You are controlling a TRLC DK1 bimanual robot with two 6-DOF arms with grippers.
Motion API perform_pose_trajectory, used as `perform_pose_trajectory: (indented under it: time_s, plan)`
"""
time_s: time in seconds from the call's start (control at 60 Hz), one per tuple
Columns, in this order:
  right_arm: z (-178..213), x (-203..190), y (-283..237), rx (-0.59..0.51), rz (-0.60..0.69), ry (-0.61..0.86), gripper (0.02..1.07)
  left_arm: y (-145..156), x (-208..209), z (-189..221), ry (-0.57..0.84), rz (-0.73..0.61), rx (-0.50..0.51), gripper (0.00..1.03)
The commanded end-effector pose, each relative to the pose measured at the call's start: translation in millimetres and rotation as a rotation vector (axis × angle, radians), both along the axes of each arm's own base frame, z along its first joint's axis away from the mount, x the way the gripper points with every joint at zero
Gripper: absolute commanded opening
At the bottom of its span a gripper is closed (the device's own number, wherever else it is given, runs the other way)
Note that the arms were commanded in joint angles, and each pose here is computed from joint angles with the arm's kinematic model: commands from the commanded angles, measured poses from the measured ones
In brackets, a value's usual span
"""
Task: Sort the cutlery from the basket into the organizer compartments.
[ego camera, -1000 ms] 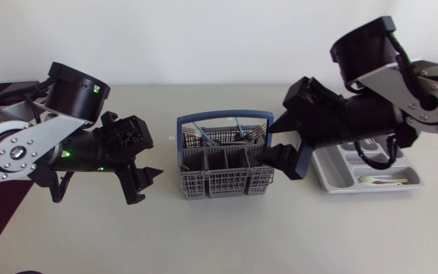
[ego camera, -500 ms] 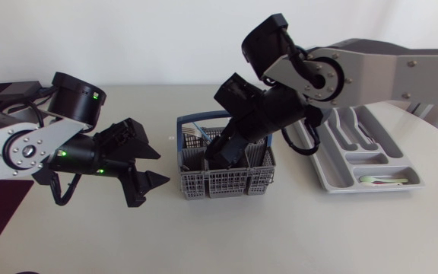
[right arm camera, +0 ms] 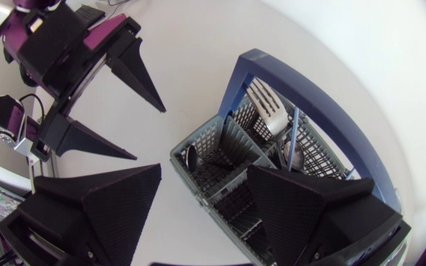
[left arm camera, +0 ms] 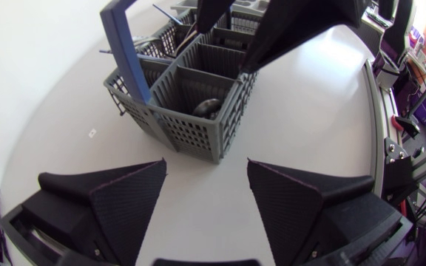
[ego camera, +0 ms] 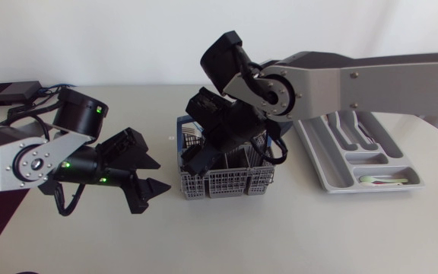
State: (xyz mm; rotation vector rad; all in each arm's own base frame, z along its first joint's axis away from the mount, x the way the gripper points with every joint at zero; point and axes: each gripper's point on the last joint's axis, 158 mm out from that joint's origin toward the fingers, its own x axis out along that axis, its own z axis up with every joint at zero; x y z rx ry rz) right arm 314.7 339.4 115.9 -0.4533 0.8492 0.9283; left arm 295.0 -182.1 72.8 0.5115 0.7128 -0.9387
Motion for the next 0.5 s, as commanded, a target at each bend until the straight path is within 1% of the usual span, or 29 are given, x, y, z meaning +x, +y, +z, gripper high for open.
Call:
perform_pose_trajectory:
  time_s: [0.0, 0.15, 0.483]
  plan:
    - [-2.0, 2.2, 6.8, 0.010, -0.029, 0.010, 0.75, 5.1, -6.9, -7.0, 0.024, 0.029, -0.030, 0.76]
    - [-6.2, 6.8, 8.0, 0.004, -0.048, -0.005, 0.64, 6.9, -4.6, -3.2, 0.023, 0.036, -0.068, 0.76]
    - [-17.9, 8.7, 17.7, -0.016, -0.050, -0.021, 0.64, 4.4, -0.2, -3.2, 0.013, 0.038, -0.101, 0.76]
